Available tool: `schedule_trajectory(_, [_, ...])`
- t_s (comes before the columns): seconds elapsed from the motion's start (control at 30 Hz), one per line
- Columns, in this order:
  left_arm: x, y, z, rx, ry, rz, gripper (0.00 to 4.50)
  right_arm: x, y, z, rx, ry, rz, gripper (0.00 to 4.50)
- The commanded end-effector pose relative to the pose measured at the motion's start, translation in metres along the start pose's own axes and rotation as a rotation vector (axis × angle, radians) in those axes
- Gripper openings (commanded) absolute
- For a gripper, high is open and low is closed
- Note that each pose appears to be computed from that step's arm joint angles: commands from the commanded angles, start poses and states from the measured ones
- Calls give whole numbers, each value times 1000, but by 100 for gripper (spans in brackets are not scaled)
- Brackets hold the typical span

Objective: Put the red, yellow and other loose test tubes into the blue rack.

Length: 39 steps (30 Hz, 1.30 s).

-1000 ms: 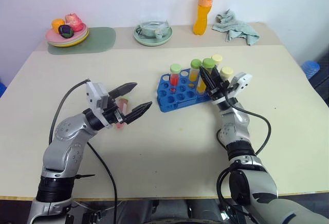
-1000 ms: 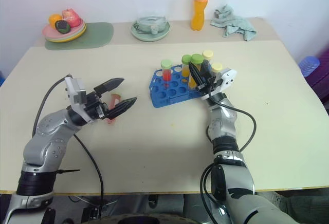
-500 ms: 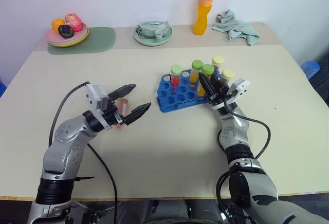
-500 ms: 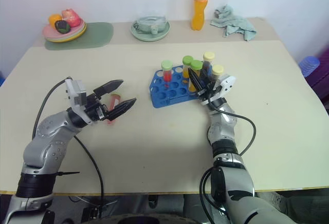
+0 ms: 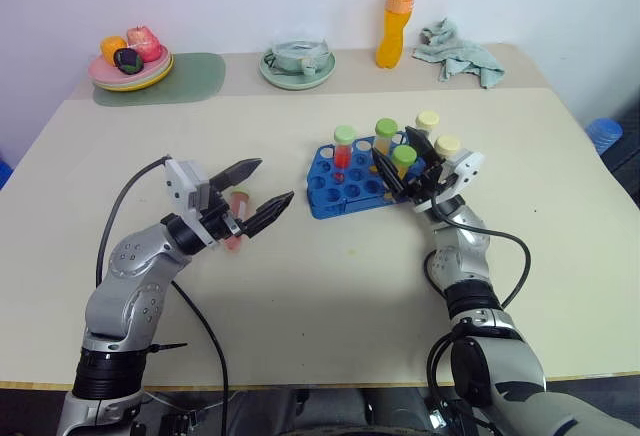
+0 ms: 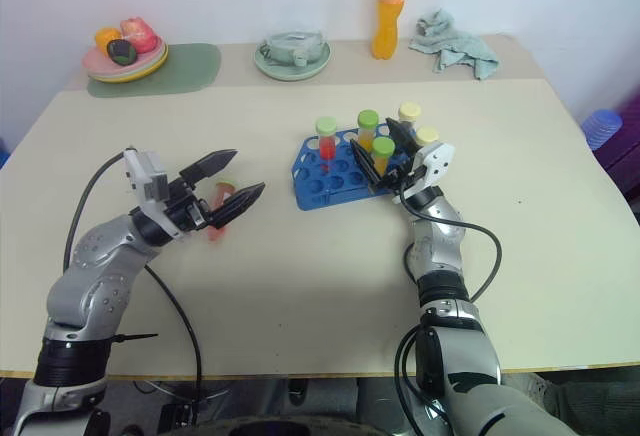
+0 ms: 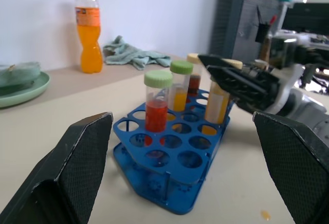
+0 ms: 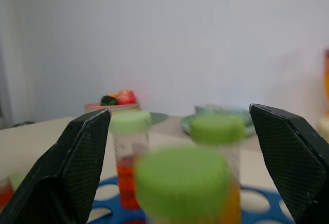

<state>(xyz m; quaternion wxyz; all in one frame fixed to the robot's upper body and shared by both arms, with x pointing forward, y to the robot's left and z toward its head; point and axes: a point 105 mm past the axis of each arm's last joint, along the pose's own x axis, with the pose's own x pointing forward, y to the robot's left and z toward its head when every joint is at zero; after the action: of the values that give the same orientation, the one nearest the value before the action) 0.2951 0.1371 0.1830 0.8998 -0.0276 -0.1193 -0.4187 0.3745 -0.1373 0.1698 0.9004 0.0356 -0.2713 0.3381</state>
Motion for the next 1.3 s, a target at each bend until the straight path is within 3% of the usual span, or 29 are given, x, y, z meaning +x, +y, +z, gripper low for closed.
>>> schedule_trajectory(0.03, [1, 4, 21, 29, -61, 26, 450, 4, -3, 22, -49, -35, 23, 442])
schedule_trajectory(0.23, [5, 22, 28, 31, -100, 181, 450, 3, 0, 47, -100, -27, 52, 442])
schedule_trajectory(0.43, [1, 33, 20, 97, 33, 408, 450, -6, 23, 73, -53, 69, 209, 442])
schedule_trajectory(0.53, [0, 35, 21, 43, 93, 457, 450, -12, 20, 83, -146, 171, 171, 442])
schedule_trajectory(0.67, [-1, 48, 18, -20, 271, 600, 450, -20, 27, 95, -160, 274, 249, 442])
schedule_trajectory(0.77, [4, 49, 10, -102, 504, 591, 450, -27, 25, 103, -143, 358, 302, 442])
schedule_trajectory(0.87, [11, 52, 9, -171, 629, 588, 450, -39, 23, 99, -162, 464, 363, 442])
schedule_trajectory(0.97, [13, 58, 0, -183, 737, 591, 450, -44, 20, 96, -162, 502, 382, 442])
schedule_trajectory(1.07, [31, 70, -5, -299, 810, 629, 450, -42, 18, 93, -192, 511, 396, 442])
schedule_trajectory(1.3, [49, 78, 0, -421, 950, 697, 450, -38, 18, 96, -214, 497, 400, 442])
